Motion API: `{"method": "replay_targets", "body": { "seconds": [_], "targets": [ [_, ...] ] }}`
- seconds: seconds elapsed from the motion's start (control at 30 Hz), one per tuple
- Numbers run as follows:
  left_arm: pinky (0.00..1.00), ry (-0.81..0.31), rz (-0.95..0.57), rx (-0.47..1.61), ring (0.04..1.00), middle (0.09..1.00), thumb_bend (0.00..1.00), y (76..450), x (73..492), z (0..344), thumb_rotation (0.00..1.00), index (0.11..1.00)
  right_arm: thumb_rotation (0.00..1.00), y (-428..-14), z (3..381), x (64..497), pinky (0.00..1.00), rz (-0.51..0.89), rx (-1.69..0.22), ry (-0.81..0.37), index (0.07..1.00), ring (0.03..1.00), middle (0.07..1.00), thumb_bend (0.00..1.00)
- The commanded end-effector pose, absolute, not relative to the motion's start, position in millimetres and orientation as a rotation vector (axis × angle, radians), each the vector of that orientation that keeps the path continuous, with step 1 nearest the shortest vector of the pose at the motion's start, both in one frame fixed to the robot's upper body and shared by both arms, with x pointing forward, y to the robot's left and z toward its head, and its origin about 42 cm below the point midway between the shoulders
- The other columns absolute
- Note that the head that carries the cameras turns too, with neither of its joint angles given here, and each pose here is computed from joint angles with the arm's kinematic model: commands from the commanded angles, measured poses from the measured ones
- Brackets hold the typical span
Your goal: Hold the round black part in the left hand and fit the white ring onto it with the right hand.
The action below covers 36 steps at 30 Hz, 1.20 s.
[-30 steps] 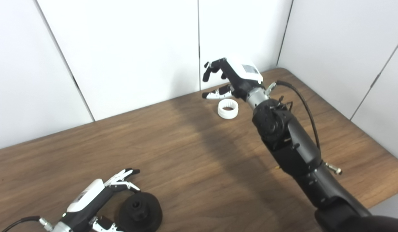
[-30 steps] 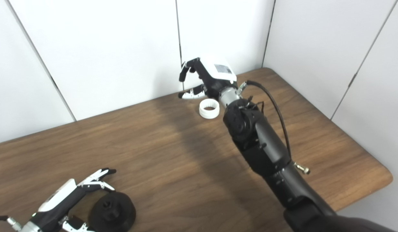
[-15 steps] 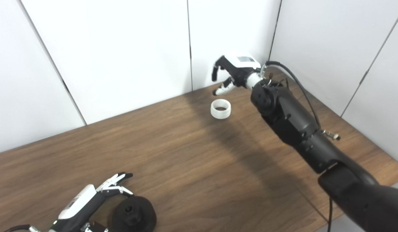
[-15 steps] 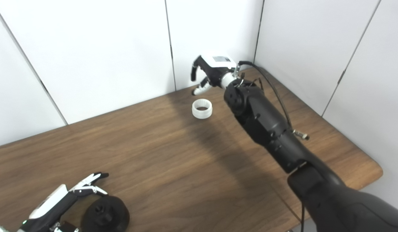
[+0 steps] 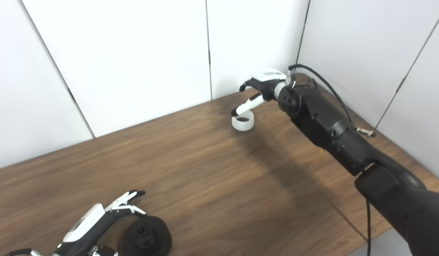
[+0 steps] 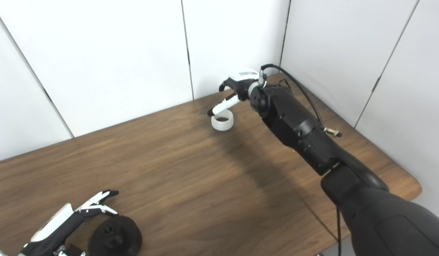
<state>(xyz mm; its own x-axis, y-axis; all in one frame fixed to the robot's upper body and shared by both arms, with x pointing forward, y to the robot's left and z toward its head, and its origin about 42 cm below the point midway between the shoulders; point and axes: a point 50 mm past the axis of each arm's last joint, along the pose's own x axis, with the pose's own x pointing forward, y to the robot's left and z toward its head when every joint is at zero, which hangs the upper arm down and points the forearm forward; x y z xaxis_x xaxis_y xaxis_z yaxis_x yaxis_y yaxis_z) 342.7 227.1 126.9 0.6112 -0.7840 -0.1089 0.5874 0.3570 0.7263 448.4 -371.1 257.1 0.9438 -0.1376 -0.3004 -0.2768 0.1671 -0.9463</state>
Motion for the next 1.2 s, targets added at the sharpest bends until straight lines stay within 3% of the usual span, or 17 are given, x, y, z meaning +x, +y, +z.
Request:
{"method": "replay_targets", "body": {
  "seconds": [0.0, 0.4, 0.73, 1.17],
  "targets": [
    [0.95, -0.156, -0.954, 0.848, 1.0, 0.968, 0.52, 240.6, 334.0, 111.1, 0.07, 0.491, 0.77, -378.3, 293.7, 457.2, 0.86, 0.039, -1.432, 0.299, 0.859, 0.958, 0.965, 0.96],
    [0.9, -0.176, -0.944, 0.853, 1.0, 0.966, 0.52, 243.3, 334.3, 113.1, 0.07, 0.491, 0.69, -365.8, 277.6, 457.5, 0.93, 0.133, -1.373, 0.373, 0.889, 0.975, 0.987, 1.0],
    [0.94, -0.166, -0.943, 0.848, 1.0, 0.964, 0.52, 241.9, 331.4, 114.2, 0.07, 0.491, 0.45, -363.3, 263.6, 456.7, 0.9, 0.171, -1.364, 0.413, 0.869, 0.955, 0.979, 0.98],
    [0.93, -0.158, -0.943, 0.844, 1.0, 0.961, 0.52, 242.6, 329.2, 113.7, 0.07, 0.49, 0.28, -363.0, 248.2, 454.5, 0.86, 0.167, -1.368, 0.415, 0.841, 0.935, 0.965, 0.91]
  ]
}}
